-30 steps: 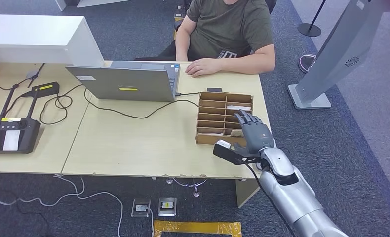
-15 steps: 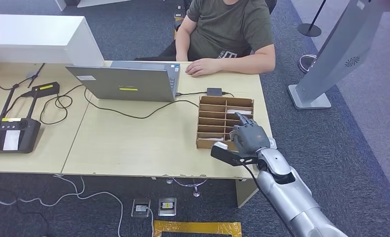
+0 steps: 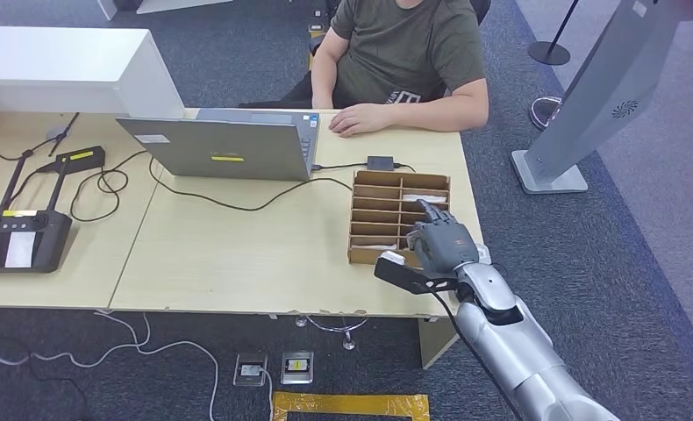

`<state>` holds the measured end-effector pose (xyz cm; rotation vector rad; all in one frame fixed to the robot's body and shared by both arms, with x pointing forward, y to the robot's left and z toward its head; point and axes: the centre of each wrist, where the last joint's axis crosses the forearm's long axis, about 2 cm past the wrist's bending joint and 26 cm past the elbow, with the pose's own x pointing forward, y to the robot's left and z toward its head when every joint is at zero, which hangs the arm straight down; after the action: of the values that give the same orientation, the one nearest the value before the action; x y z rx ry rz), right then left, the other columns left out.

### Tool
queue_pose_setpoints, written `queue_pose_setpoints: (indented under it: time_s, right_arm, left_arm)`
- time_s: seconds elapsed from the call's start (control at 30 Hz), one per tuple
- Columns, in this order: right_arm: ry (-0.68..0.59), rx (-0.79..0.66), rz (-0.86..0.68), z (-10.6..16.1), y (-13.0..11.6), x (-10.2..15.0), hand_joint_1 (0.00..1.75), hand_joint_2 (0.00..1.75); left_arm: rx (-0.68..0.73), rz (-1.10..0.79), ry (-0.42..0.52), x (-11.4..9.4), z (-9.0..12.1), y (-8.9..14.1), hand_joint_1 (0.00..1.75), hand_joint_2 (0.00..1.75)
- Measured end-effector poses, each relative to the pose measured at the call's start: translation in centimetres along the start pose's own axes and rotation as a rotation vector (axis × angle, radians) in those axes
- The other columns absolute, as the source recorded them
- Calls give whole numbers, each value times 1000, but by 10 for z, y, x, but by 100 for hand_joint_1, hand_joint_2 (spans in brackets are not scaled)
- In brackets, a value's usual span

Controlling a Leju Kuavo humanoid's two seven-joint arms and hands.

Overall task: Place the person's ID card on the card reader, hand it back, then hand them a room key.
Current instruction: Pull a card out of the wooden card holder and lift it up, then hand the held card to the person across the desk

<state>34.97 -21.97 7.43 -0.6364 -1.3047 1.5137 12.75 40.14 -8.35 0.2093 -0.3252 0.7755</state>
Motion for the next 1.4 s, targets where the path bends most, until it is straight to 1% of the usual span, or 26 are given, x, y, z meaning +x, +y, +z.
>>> queue_pose_setpoints:
  time_s: [0.07,0.13,0.27,0.43,0.6,0.7,0.8,0.9,1.1,1.3,1.4]
  right_arm:
    - [2,-30,7,-4,-10,-2,175,175]
    - [9,-78,20,-10,-28,-7,175,175]
    - [23,-185,51,-22,-81,-19,175,175]
    - [22,-293,117,-26,-130,-27,175,175]
    - [-7,-427,181,-26,-203,-26,175,175]
    - [-32,-467,192,-25,-227,-24,175,175]
    - [-56,-472,201,-26,-236,-22,175,175]
    - [-74,-476,203,-30,-235,-18,175,175]
    - [-61,-437,201,-39,-224,-16,175,175]
    - [-9,-307,195,-50,-203,-16,175,175]
    - [4,-251,198,-55,-196,-14,175,175]
  left_arm:
    - [3,-1,0,0,0,0,0,0]
    - [8,-2,0,0,0,0,0,0]
    - [14,-2,0,0,0,0,0,0]
    - [37,-5,-18,-2,0,2,0,0]
    - [38,-8,-29,-5,0,2,0,0]
    - [27,-11,-30,-5,0,1,0,0]
    - [13,-16,-32,-4,0,0,0,0]
    - [4,-19,-35,-3,0,-2,0,0]
    - [1,-25,-38,-2,0,-3,0,0]
    - [-2,-38,-38,0,1,-5,0,0]
    - [-2,-43,-30,-1,1,-5,0,0]
